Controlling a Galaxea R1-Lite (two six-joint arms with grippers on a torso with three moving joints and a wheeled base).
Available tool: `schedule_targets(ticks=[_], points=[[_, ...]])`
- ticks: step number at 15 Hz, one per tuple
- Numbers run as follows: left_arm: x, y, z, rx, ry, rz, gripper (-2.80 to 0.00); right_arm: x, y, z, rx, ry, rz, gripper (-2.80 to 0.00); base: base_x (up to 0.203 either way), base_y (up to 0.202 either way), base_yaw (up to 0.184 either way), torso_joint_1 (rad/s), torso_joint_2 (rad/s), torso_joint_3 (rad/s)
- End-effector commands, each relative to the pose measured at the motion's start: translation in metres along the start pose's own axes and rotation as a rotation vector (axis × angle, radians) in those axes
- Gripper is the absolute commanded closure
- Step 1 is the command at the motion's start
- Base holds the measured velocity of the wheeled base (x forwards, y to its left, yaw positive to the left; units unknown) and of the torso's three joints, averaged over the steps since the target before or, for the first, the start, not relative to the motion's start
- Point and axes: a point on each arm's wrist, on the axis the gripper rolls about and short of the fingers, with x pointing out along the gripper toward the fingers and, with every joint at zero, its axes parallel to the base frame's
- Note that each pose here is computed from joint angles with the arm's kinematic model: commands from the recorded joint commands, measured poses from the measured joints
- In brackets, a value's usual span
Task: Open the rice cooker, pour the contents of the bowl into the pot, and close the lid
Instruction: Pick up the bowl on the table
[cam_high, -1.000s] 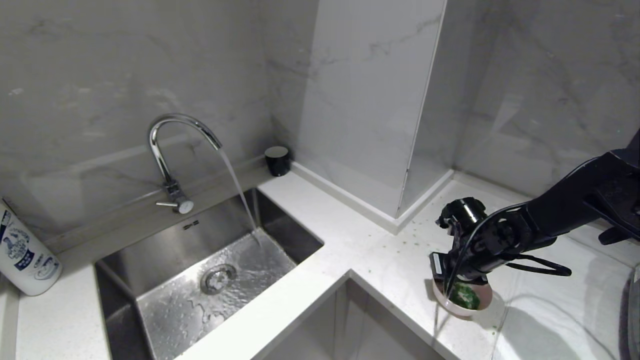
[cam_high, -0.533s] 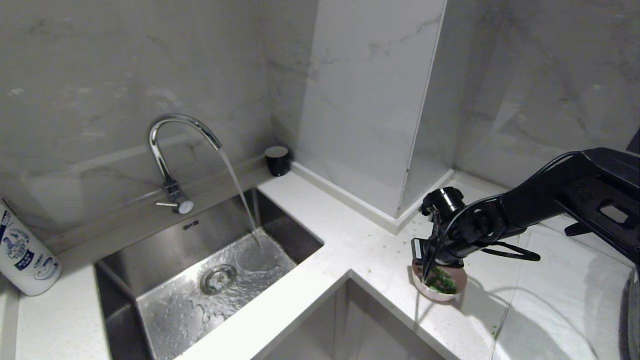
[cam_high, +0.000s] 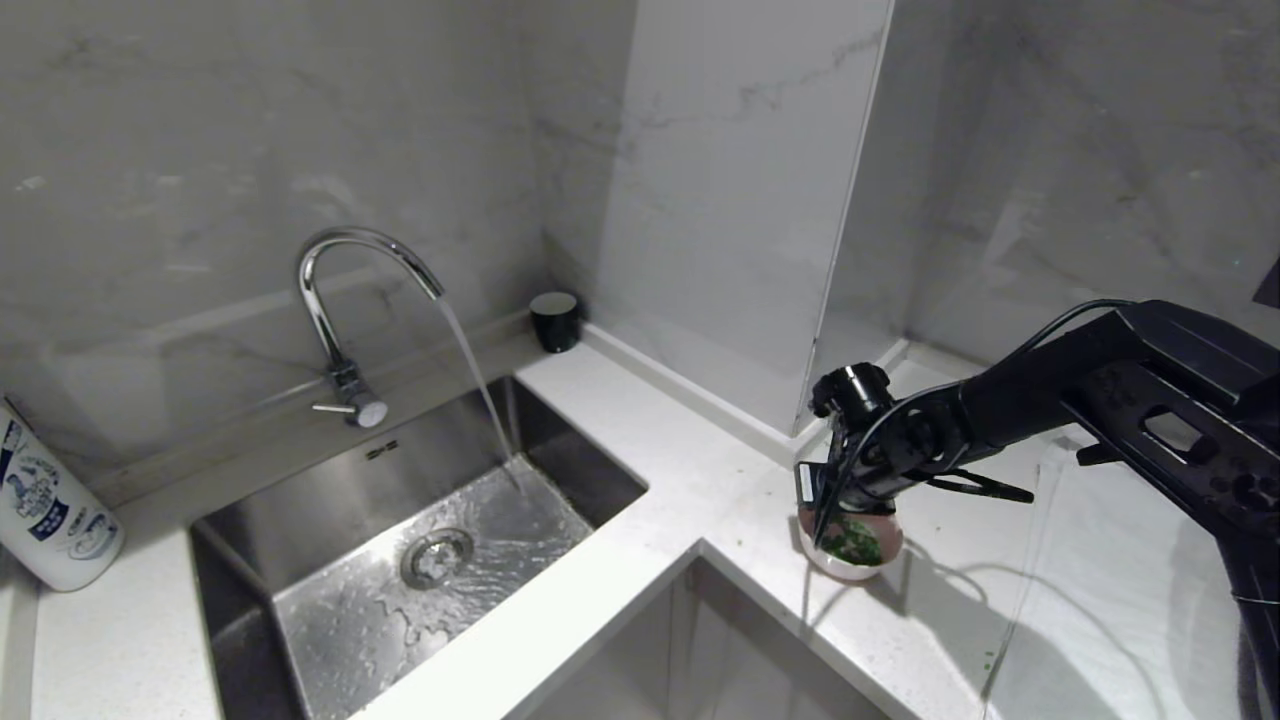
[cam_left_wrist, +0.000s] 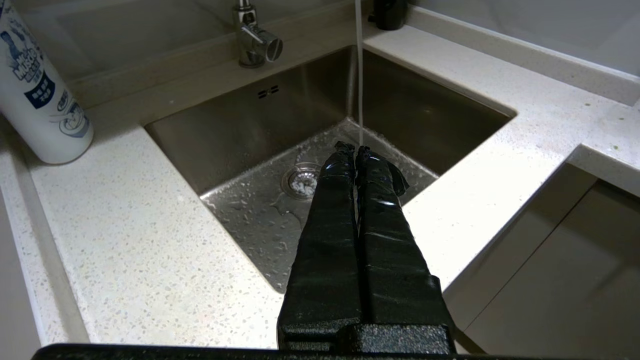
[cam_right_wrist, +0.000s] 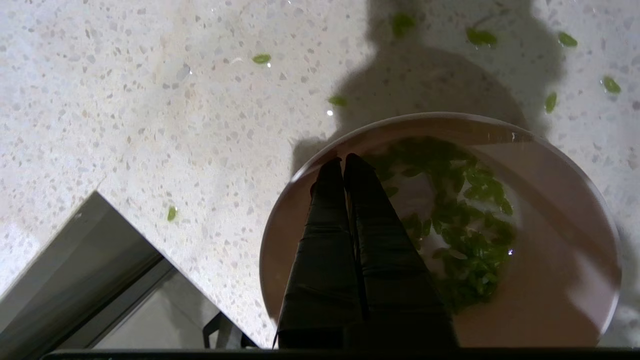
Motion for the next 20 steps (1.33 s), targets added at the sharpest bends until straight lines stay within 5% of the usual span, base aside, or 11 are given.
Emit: schedule_targets(ticks=[1, 14, 20], points=[[0.0, 0.0, 0.0, 0.001, -0.002, 0.0, 0.0, 0.01, 0.014, 0.001, -0.026, 0.002, -0.012, 0.0, 0.0, 0.0, 0.0, 0.0, 0.0, 0.0], [0.0, 0.0, 0.0, -0.002, -0.001, 0.005, 0.0, 0.022, 0.066, 0.022, -0.099, 0.027, -0.02, 0.0, 0.0, 0.0, 0.0, 0.0, 0.0, 0.0], [0.0, 0.0, 0.0, -0.004, 0.0, 0.006, 0.0, 0.007, 0.072, 0.035, -0.039, -0.028, 0.014, 0.0, 0.0, 0.0, 0.0, 0.0, 0.0, 0.0]])
